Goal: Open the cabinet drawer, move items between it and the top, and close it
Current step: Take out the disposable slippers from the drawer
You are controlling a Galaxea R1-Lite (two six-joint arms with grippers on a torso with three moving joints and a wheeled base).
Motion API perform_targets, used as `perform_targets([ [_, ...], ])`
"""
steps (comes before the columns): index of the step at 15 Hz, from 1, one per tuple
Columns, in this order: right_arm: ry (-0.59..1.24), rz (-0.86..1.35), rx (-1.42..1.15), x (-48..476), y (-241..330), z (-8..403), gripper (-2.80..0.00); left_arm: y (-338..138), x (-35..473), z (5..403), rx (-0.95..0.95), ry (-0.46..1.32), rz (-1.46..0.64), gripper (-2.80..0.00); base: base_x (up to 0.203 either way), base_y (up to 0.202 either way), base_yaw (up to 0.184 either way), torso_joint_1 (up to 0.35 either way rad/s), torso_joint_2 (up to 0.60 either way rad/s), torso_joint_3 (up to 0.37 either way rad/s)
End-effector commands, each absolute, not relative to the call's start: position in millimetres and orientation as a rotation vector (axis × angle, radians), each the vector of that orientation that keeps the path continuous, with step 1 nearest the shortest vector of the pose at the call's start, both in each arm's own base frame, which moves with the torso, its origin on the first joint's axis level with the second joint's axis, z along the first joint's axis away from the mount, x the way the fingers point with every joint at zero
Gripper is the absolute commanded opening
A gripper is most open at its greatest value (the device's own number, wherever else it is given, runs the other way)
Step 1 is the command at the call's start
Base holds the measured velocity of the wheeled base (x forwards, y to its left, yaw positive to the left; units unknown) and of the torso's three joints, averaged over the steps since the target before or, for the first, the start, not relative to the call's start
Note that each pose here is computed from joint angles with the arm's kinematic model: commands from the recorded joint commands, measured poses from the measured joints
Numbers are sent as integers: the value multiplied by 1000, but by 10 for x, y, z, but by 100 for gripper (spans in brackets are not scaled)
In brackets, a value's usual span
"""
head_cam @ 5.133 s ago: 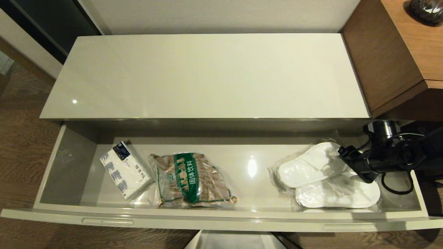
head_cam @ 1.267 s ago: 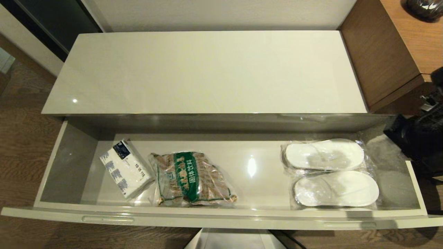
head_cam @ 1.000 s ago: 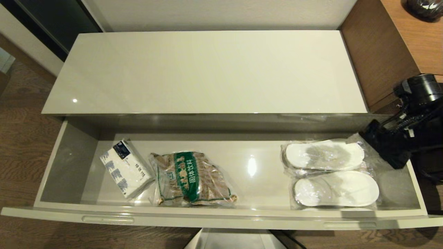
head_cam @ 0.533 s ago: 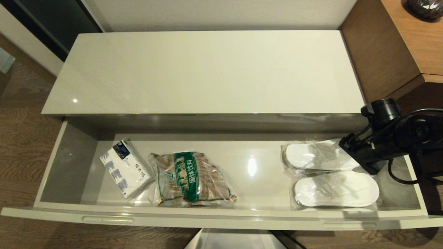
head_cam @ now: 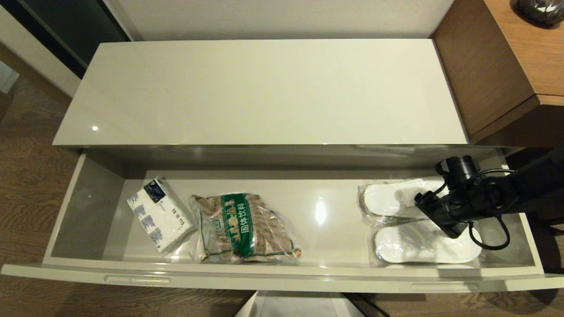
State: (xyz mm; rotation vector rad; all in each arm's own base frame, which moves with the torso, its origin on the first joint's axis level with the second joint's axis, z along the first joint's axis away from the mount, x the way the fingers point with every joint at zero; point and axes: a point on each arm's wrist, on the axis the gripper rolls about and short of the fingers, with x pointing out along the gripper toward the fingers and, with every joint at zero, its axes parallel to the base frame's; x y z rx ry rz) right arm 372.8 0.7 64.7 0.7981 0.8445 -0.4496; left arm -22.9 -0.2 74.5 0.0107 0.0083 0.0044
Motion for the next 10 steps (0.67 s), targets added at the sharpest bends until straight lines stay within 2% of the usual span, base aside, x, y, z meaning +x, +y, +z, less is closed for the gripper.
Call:
perform_targets([
  [1, 892, -478, 795, 3765, -5, 441, 0, -2, -229, 745, 11, 8, 5, -280, 0, 0, 0, 0, 0, 0],
  [6, 897, -467, 799, 3771, -3, 441, 0, -2, -229, 745, 11, 8, 5, -280, 0, 0, 0, 0, 0, 0],
  [7, 894, -462, 798, 3766, -2, 461, -280, -2, -229, 745, 11, 8, 5, -280, 0, 0, 0, 0, 0, 0],
  [10, 862, -429, 810, 3725, 1, 664, -280, -2, -229, 745, 11, 8, 5, -280, 0, 0, 0, 0, 0, 0],
])
